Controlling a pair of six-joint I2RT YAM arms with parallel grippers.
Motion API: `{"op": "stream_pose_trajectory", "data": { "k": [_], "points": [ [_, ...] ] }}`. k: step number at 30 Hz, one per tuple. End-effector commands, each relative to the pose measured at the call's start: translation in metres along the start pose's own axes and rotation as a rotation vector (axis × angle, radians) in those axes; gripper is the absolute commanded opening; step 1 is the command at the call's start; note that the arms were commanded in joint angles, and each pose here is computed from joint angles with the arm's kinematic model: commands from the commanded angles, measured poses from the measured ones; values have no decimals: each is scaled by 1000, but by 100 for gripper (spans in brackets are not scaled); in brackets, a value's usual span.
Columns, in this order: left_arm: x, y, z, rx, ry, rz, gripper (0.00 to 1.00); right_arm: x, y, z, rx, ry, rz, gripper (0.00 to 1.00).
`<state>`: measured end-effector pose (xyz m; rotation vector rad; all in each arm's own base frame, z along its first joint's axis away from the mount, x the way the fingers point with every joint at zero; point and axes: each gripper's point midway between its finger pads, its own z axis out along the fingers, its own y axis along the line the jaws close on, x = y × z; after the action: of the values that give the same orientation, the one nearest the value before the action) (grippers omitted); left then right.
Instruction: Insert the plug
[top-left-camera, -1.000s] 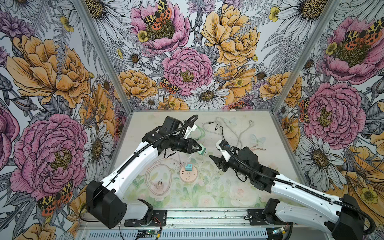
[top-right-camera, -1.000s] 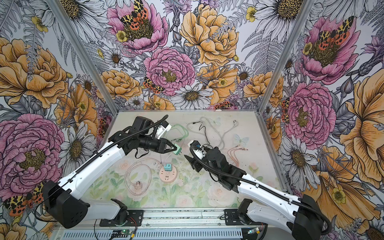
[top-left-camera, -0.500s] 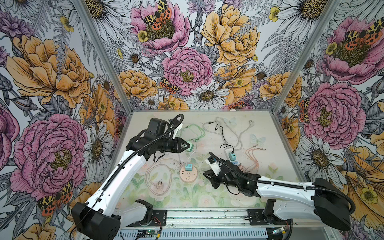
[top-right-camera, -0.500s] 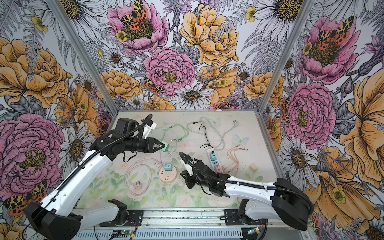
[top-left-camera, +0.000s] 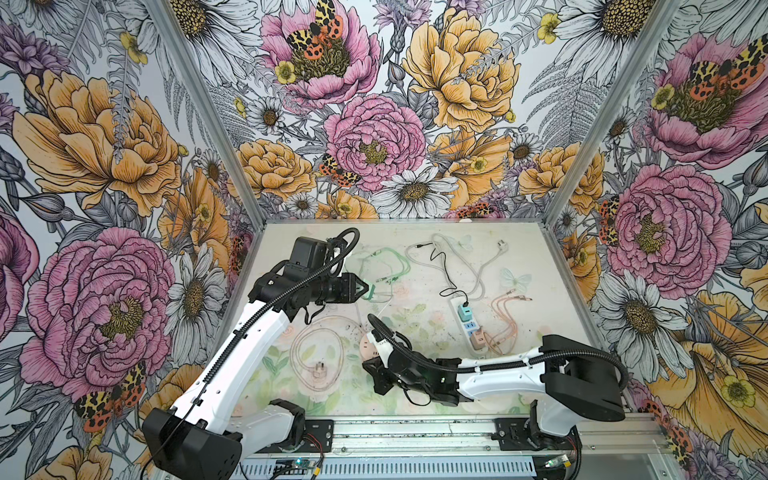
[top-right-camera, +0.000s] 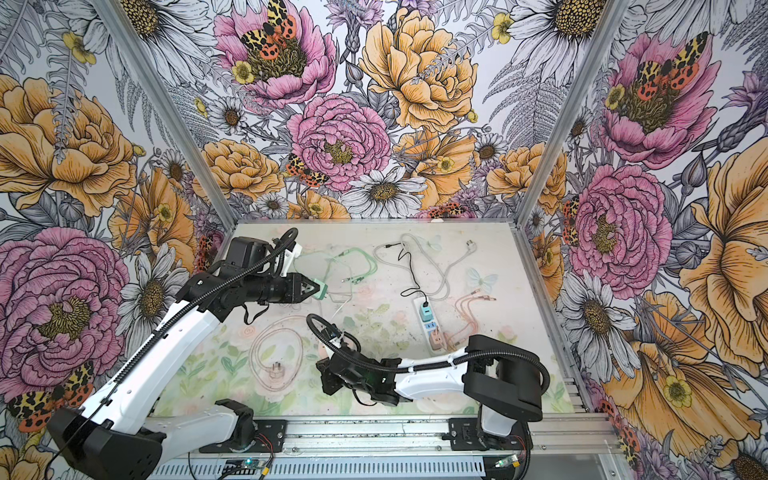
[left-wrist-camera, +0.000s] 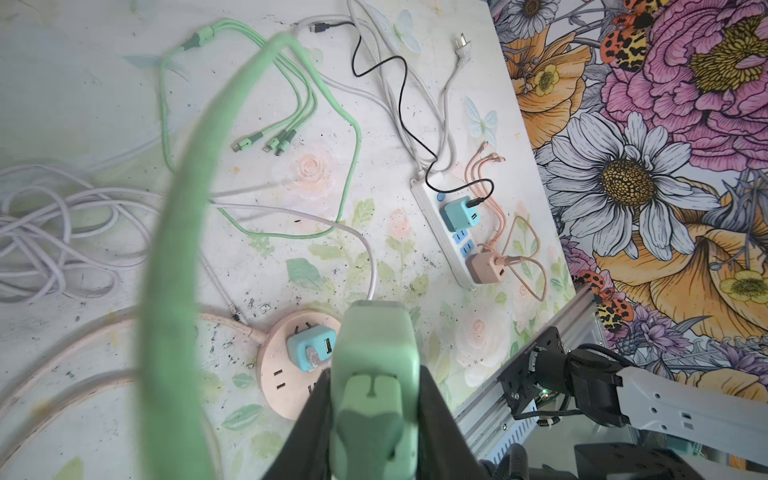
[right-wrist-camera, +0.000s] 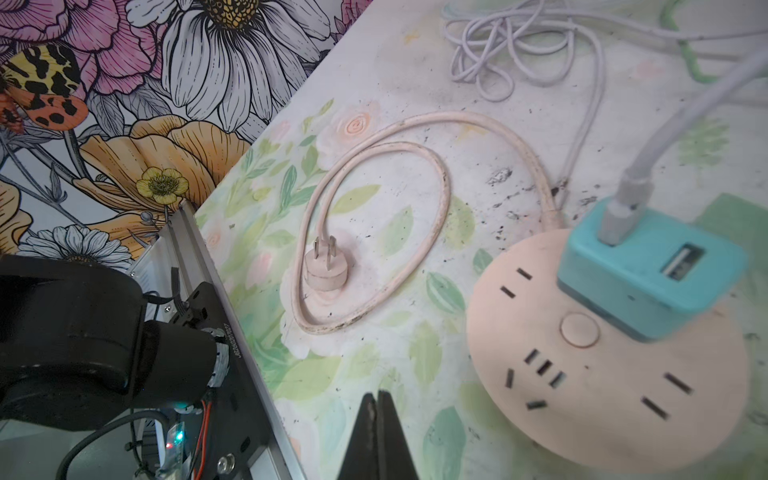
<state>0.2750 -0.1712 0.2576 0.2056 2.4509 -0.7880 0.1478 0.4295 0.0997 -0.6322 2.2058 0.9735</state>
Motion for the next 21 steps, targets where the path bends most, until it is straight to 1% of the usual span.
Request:
{"op": "stream_pose_trajectory", "data": {
  "k": [1, 4, 8, 12, 16, 21],
  "points": [
    [-30, 6, -21, -36, -135, -18, 0, -28, 8, 21, -9, -119, 167, 0],
    [-36, 4, -23, -4, -153, -25, 0, -30, 10, 43, 18, -109, 215, 0],
    [-37, 7, -23, -6, -157, -32, 0, -34, 8, 67, 59, -129, 301, 0],
    [-33, 10, -29, -7, -172, -36, 0, -24, -2, 86, 108, -110, 361, 0],
    [-26, 14, -33, -8, -179, -46, 0, -7, -22, 91, 211, -64, 418, 0],
    [-23, 18, -37, -17, -192, -51, 0, -2, -42, 85, 281, -80, 444, 0]
  ]
}}
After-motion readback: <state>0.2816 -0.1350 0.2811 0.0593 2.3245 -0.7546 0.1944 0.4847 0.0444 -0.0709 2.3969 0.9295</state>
